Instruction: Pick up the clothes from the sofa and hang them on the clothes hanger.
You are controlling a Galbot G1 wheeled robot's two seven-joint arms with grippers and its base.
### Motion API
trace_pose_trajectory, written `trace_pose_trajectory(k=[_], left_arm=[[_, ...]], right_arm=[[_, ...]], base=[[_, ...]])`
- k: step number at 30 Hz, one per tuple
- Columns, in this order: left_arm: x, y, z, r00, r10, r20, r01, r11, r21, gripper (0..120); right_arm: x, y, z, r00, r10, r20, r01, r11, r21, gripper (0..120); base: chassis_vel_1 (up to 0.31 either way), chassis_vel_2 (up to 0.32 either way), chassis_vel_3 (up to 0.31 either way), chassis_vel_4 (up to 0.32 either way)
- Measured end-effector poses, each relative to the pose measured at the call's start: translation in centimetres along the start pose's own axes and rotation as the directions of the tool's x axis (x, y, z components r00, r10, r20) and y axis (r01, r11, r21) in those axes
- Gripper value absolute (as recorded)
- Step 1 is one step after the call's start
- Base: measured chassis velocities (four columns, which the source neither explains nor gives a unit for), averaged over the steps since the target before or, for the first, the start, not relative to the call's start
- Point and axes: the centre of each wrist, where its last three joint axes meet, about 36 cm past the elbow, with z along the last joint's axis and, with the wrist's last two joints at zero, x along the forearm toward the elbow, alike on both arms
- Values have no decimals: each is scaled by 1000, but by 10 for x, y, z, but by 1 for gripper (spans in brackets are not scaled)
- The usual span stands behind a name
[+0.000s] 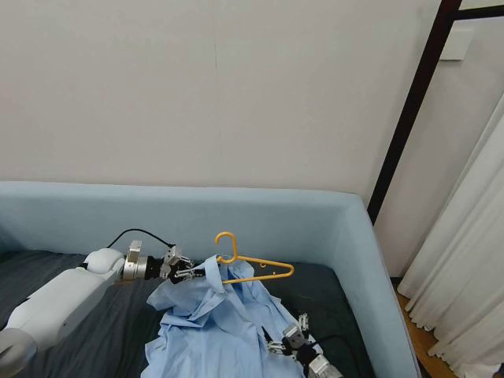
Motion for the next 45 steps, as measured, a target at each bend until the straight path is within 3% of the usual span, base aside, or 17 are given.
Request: trace_pose_trajectory(k=[1, 5, 8, 18, 29, 45], left_arm=[[0, 0, 0, 1000, 0, 0, 0, 1000, 0, 7], [1, -2, 2, 1000, -5, -1, 5, 1000, 3, 7], [0, -2, 2, 1000, -9, 1, 9, 1000, 3, 7], [-3, -3, -2, 1000, -5, 6, 5, 1000, -4, 7], [1, -10, 2, 1000, 3, 1, -3, 1000, -1, 7], [1, -13, 3, 1000, 10, -2, -10, 1000, 1, 7]], right_arm=[[0, 0, 0, 1000, 0, 0, 0, 1000, 0, 100], [-21, 6, -6, 999, -36, -3, 35, 980, -198, 100], [-32, 2, -3, 999, -20, -32, 12, 973, -229, 99], [-47, -25, 23, 993, -16, -117, -17, 962, -274, 100], [-58, -38, 34, 980, -111, -163, 43, 928, -370, 99], [-81, -73, 44, 981, -21, -191, -63, 904, -422, 98]], base=[[0, 0, 0, 0], [0, 0, 0, 0], [0, 0, 0, 0], [0, 0, 0, 0], [0, 0, 0, 0], [0, 0, 0, 0]])
